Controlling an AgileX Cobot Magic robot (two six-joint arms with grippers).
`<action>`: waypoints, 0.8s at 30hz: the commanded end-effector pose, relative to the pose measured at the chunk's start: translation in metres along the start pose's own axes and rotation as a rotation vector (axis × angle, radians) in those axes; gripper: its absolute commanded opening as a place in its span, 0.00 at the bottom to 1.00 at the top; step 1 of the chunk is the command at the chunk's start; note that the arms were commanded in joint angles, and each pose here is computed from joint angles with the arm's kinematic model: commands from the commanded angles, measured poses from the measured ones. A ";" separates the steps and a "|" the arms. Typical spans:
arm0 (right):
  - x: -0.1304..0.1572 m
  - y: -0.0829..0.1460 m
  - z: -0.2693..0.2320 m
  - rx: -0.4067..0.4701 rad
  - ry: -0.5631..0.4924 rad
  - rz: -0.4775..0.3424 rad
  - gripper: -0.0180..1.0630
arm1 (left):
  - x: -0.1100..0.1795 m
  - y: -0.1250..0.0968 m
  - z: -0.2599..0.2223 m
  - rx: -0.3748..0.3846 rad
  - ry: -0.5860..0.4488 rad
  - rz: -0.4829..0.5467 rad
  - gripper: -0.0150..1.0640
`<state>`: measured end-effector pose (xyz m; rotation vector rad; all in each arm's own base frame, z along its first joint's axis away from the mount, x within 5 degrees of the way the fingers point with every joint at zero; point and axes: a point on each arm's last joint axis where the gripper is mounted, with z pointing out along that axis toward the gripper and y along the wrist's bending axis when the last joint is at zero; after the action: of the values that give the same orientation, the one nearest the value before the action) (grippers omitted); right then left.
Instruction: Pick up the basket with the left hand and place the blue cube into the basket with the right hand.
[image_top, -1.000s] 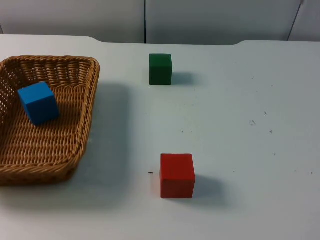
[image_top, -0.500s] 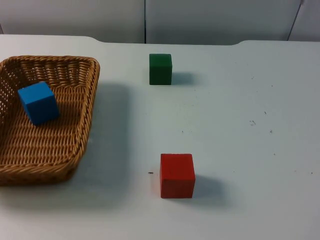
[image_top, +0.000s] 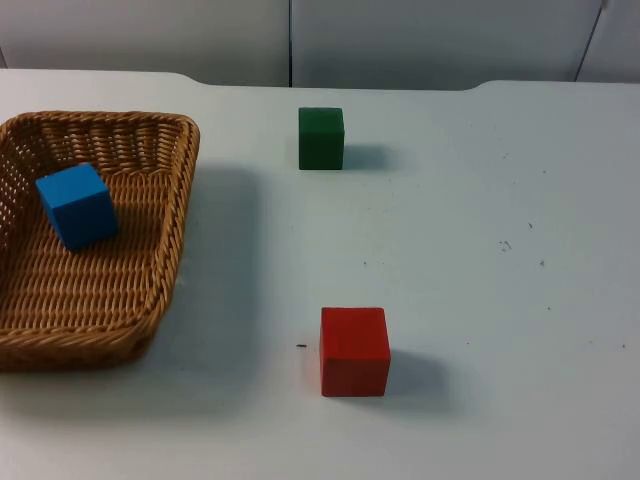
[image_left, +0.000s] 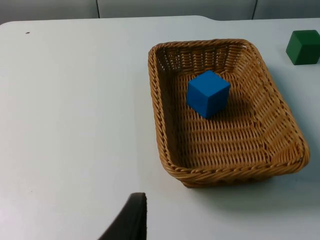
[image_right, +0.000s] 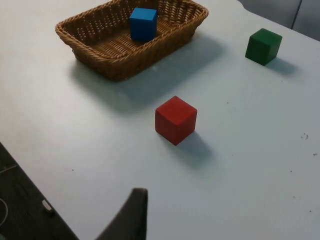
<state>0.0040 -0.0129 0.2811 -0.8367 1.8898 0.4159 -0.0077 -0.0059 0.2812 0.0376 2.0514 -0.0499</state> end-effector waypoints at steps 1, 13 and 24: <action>0.002 0.001 0.002 0.006 0.004 0.003 0.99 | 0.001 -0.001 0.001 0.011 -0.006 -0.005 0.99; 0.003 0.003 -0.001 0.255 0.024 0.130 0.99 | 0.001 -0.001 0.001 0.011 -0.006 -0.005 0.99; 0.004 0.006 -0.004 0.580 0.051 0.297 0.99 | 0.001 -0.001 0.001 0.011 -0.006 -0.005 0.99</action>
<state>-0.0044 -0.0127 0.2811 -0.2061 2.0306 0.0232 -0.0077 -0.0059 0.2812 0.0376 2.0514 -0.0499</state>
